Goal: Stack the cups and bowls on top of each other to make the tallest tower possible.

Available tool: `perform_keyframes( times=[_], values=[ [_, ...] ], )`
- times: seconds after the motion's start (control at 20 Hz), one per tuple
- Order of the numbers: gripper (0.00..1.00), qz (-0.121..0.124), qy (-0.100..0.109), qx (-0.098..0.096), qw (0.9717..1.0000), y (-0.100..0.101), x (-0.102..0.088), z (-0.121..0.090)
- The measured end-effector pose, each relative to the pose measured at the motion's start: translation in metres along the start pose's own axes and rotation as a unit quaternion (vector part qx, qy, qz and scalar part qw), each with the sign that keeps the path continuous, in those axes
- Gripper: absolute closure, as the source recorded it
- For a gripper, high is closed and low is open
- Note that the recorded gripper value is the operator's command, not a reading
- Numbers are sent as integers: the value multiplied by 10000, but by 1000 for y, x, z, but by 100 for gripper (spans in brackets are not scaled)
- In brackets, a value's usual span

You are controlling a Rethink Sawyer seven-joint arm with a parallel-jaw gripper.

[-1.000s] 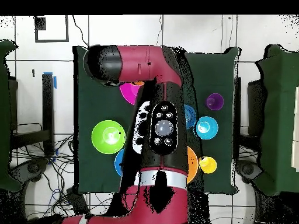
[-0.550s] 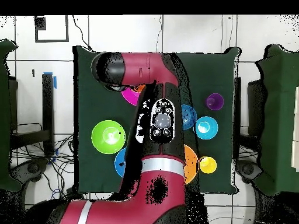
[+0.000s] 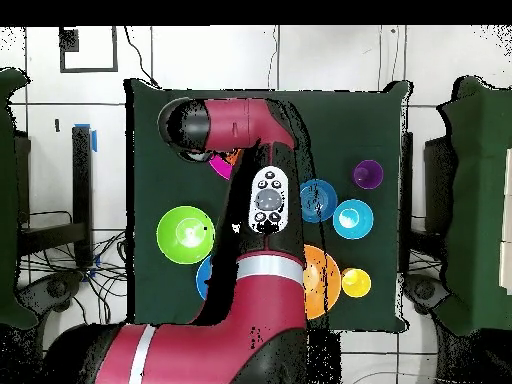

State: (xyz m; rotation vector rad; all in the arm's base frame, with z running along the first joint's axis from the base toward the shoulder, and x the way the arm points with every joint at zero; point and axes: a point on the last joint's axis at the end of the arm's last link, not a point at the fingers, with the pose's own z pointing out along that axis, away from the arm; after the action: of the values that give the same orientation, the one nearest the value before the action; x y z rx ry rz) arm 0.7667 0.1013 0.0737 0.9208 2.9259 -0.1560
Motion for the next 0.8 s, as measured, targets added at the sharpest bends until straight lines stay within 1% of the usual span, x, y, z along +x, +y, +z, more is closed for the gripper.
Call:
perform_keyframes(
  times=[0.25, 0.5, 0.7, 0.8],
  values=[
    [100, -17, -7, -6, 10000, 2, 2, 6],
    [100, -15, -7, -5, 10000, 2, 1, 7],
    [100, 3, -54, -33, 10000, 3, -5, 5],
    [100, 22, -108, -66, 9999, 4, -11, 2]
  ],
)
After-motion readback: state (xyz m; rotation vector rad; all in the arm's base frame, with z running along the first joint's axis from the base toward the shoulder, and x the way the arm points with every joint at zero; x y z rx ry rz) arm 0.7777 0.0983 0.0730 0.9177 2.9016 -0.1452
